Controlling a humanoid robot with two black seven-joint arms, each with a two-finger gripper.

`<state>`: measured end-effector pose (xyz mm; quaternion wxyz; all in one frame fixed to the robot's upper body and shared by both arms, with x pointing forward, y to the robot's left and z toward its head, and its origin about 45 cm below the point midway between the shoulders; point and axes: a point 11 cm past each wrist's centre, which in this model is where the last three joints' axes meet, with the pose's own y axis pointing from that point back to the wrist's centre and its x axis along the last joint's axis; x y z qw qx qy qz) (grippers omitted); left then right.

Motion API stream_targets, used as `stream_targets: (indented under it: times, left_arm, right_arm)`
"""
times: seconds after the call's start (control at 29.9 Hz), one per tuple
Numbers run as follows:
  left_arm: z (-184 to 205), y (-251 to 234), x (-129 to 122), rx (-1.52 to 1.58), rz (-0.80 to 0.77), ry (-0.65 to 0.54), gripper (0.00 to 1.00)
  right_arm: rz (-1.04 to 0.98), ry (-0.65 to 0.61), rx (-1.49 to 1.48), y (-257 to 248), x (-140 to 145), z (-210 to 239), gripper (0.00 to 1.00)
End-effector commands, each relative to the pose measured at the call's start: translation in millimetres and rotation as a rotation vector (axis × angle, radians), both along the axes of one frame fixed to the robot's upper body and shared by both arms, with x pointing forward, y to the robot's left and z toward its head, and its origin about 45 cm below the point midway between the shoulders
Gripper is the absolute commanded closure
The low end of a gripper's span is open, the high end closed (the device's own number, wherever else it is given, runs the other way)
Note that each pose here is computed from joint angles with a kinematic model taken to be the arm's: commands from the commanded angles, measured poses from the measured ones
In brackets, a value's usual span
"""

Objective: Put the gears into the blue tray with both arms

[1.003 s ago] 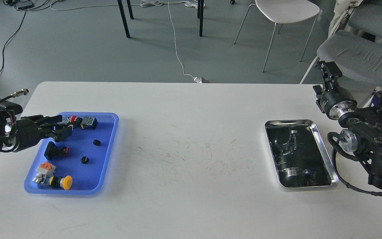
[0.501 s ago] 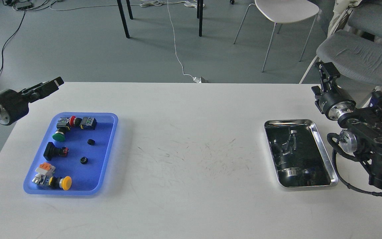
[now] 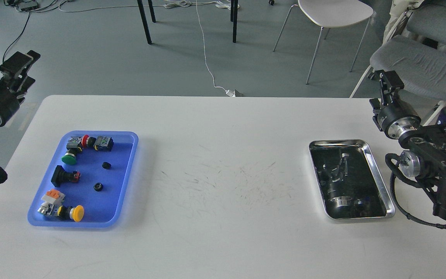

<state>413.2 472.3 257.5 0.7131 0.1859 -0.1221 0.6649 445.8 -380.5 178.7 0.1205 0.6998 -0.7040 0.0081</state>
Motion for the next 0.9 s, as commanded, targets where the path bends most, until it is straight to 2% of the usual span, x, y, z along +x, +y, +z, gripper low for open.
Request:
stream_targets:
  times: [0.0,0.13,0.33,0.6,0.74,0.77,0.87]
  left_arm:
    - [2.1,-4.1,6.5,-0.110,0.050,-0.033,0.09]
    - [17.1,-4.8,14.9,-0.156,0.087,-0.099,0.02]
    - [13.7,-17.9,22.6,-0.227,0.082,-0.118,0.03]
    - [5.0,-60.3,36.1,-0.368,-0.034,-0.097,0.02]
    - [11.8,-74.3,46.4,-0.525,-0.024,-0.143,0.02]
    - [12.1,-76.9,48.6,-0.560,-0.018,-0.139,0.02]
    - [-0.3,-95.4,56.7,-0.627,0.007,-0.023,0.02]
  right_arm:
    - [-0.008,-0.009,0.015,3.5,-1.1,0.9,0.04]
    - [0.006,-0.021,0.025,15.1,0.3,4.4,0.04]
    - [0.018,-0.036,0.031,24.6,2.5,11.4,0.04]
    - [0.059,-0.061,0.050,43.8,8.3,21.1,0.03]
    - [0.066,-0.090,0.049,49.6,18.3,38.1,0.03]
    - [0.078,-0.094,0.055,52.5,19.7,41.3,0.03]
    - [0.081,-0.105,0.064,57.7,23.5,47.0,0.02]
